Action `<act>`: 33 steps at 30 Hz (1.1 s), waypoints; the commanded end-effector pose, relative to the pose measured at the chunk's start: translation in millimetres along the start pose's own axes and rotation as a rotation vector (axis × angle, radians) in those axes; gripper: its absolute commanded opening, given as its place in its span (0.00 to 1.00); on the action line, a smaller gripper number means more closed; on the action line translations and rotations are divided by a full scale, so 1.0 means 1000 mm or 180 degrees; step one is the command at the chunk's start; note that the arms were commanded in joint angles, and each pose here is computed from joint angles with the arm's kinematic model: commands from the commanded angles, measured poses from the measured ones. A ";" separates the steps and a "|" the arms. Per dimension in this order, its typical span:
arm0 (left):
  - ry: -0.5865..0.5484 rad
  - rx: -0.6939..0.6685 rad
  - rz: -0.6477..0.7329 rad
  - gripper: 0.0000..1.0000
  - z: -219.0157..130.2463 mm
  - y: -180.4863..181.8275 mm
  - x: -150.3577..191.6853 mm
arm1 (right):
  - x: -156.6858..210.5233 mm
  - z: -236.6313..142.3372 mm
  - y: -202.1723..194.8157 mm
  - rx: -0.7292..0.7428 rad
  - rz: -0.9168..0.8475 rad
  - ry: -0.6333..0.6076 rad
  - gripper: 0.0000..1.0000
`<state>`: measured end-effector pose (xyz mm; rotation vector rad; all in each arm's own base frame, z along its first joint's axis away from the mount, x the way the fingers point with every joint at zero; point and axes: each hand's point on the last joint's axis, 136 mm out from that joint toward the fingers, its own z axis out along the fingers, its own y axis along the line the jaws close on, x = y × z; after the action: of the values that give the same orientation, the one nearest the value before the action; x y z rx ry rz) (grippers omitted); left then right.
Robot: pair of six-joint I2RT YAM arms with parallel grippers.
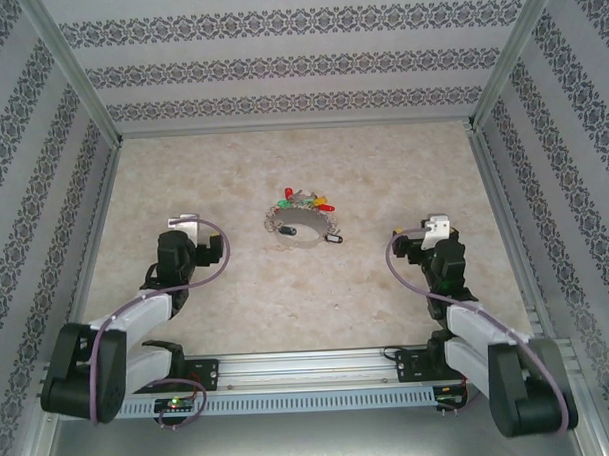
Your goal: Put the keys on the keyring
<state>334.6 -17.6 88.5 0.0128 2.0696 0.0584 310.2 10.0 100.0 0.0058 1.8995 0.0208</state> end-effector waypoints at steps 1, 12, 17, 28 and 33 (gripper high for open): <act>-0.0470 -0.0011 0.0009 1.00 0.008 0.000 -0.037 | -0.045 0.014 0.000 -0.0045 0.0094 -0.0501 0.98; -0.0437 -0.0022 0.0015 1.00 0.047 0.016 -0.032 | -0.029 0.069 -0.012 0.0043 0.0107 -0.0211 0.98; -0.0415 -0.0024 -0.0028 0.99 0.058 0.019 -0.027 | -0.029 0.073 -0.026 0.0321 0.0196 -0.0144 0.98; -0.0296 -0.0087 -0.0094 0.99 0.060 0.024 -0.023 | -0.034 0.081 -0.011 0.0131 0.0021 -0.0053 0.98; -0.0307 -0.0088 -0.0095 0.99 0.060 0.024 -0.025 | -0.033 0.083 -0.011 0.0112 0.0041 -0.0013 0.98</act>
<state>390.5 6.1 67.4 -0.0111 2.0254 0.0787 393.1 -6.0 93.1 0.0671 1.9197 -0.0244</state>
